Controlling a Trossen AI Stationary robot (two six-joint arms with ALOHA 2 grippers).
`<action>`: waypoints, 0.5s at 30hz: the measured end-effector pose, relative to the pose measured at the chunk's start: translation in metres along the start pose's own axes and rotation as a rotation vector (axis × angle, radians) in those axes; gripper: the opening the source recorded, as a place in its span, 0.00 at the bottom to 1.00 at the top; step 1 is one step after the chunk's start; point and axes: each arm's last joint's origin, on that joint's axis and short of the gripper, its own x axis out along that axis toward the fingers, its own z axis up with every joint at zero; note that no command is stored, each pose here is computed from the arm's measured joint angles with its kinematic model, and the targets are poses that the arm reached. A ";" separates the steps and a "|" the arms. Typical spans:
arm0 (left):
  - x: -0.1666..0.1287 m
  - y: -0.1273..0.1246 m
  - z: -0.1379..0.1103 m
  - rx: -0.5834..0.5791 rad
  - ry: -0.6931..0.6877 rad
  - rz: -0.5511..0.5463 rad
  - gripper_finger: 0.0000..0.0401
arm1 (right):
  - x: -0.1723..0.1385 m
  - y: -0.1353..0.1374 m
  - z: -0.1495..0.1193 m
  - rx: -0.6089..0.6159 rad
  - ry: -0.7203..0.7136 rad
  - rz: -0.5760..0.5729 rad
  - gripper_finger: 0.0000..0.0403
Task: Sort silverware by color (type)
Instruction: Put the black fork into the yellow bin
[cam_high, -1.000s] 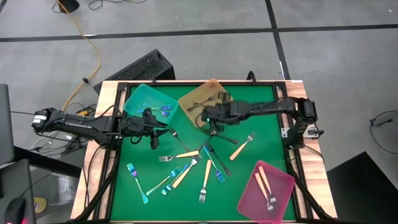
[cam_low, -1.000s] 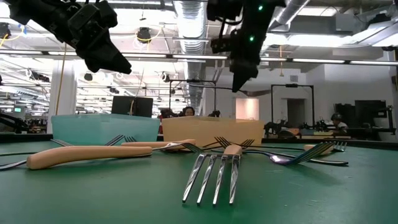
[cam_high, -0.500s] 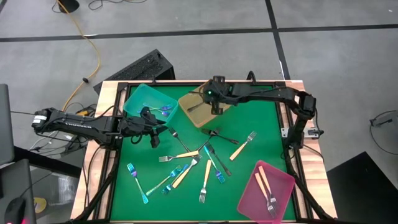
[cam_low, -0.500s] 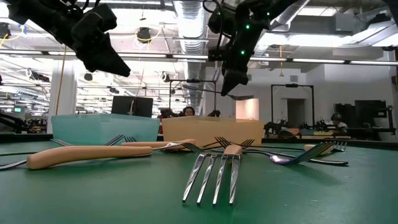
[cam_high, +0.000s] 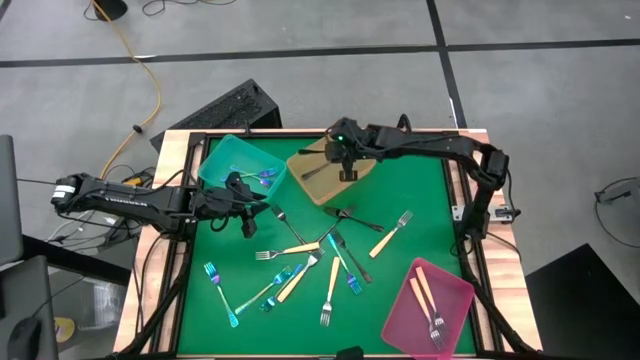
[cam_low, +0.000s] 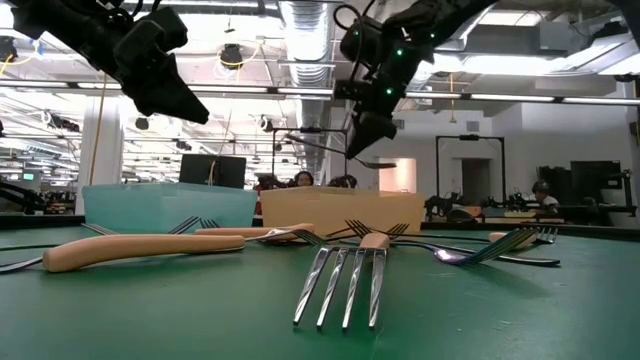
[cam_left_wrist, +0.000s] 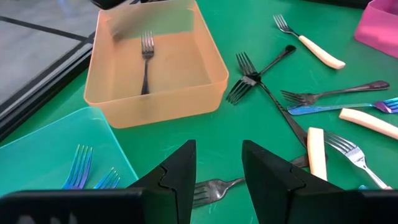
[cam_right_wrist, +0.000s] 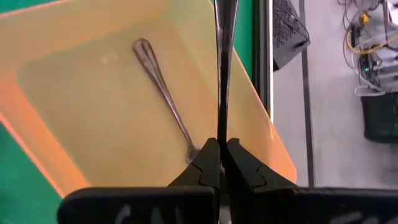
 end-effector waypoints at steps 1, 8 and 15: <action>0.000 0.000 0.000 0.002 0.000 0.001 0.28 | 0.000 0.000 0.000 0.012 0.000 0.000 0.07; 0.000 0.000 0.000 0.012 -0.001 0.002 0.28 | 0.035 0.009 -0.008 0.030 0.075 0.028 0.07; 0.000 0.000 -0.001 0.014 0.005 0.003 0.28 | 0.051 0.017 -0.008 -0.007 0.125 0.048 0.07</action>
